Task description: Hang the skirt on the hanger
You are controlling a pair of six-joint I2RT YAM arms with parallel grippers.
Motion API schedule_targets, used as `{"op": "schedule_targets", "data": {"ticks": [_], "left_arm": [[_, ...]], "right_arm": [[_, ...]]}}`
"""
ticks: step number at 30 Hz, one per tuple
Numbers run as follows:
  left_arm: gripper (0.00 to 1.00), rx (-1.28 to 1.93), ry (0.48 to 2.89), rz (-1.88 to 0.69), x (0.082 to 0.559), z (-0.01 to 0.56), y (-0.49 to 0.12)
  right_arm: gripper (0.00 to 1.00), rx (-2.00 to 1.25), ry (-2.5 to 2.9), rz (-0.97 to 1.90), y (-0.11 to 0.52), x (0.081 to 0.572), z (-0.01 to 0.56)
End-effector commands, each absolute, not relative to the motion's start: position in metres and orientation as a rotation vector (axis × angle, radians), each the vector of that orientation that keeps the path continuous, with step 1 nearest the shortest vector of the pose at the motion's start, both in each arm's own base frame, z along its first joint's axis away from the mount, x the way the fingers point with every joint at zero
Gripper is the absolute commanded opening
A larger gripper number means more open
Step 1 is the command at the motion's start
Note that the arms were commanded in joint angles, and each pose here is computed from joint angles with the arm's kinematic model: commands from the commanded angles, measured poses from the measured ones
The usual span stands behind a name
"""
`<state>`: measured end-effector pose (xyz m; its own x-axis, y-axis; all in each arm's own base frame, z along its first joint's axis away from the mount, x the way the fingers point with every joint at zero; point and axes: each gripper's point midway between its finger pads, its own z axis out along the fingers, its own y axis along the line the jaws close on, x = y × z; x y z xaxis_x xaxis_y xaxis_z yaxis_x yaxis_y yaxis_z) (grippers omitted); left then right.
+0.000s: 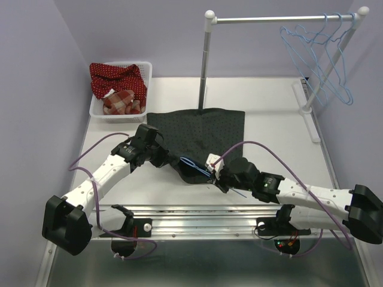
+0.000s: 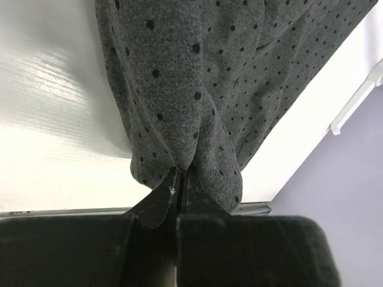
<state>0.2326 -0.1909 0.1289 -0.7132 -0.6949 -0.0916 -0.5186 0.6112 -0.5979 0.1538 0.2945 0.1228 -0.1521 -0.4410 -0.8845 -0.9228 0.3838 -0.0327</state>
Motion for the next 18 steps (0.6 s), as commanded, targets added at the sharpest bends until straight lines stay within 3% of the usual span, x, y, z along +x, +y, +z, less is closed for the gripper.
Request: {"op": "schedule_targets", "data": {"ticks": [1, 5, 7, 9, 11, 18], "left_arm": [[0.07, -1.013, 2.499, -0.806, 0.231, 0.134, -0.189], [0.11, -1.041, 2.484, -0.812, 0.229, 0.136, -0.187], [0.2, -1.059, 2.468, -0.816, 0.229, 0.138, -0.185], [0.37, -1.072, 2.447, -0.817, 0.229, 0.14, -0.183], [0.47, -1.084, 2.438, -0.817, 0.227, 0.139, -0.181], [0.48, -1.089, 2.447, -0.833, 0.224, 0.13, -0.183]], "right_arm": [[0.03, -1.184, 1.534, 0.764, 0.321, 0.157, 0.159], [0.03, -1.208, 1.544, 0.792, 0.32, 0.15, 0.15], [0.03, -1.212, 1.557, 0.8, 0.319, 0.148, 0.146], [0.03, -1.204, 1.571, 0.813, 0.318, 0.146, 0.144], [0.03, -1.195, 1.575, 0.825, 0.317, 0.144, 0.142], [0.03, -1.211, 1.565, 0.861, 0.318, 0.138, 0.141]]}}
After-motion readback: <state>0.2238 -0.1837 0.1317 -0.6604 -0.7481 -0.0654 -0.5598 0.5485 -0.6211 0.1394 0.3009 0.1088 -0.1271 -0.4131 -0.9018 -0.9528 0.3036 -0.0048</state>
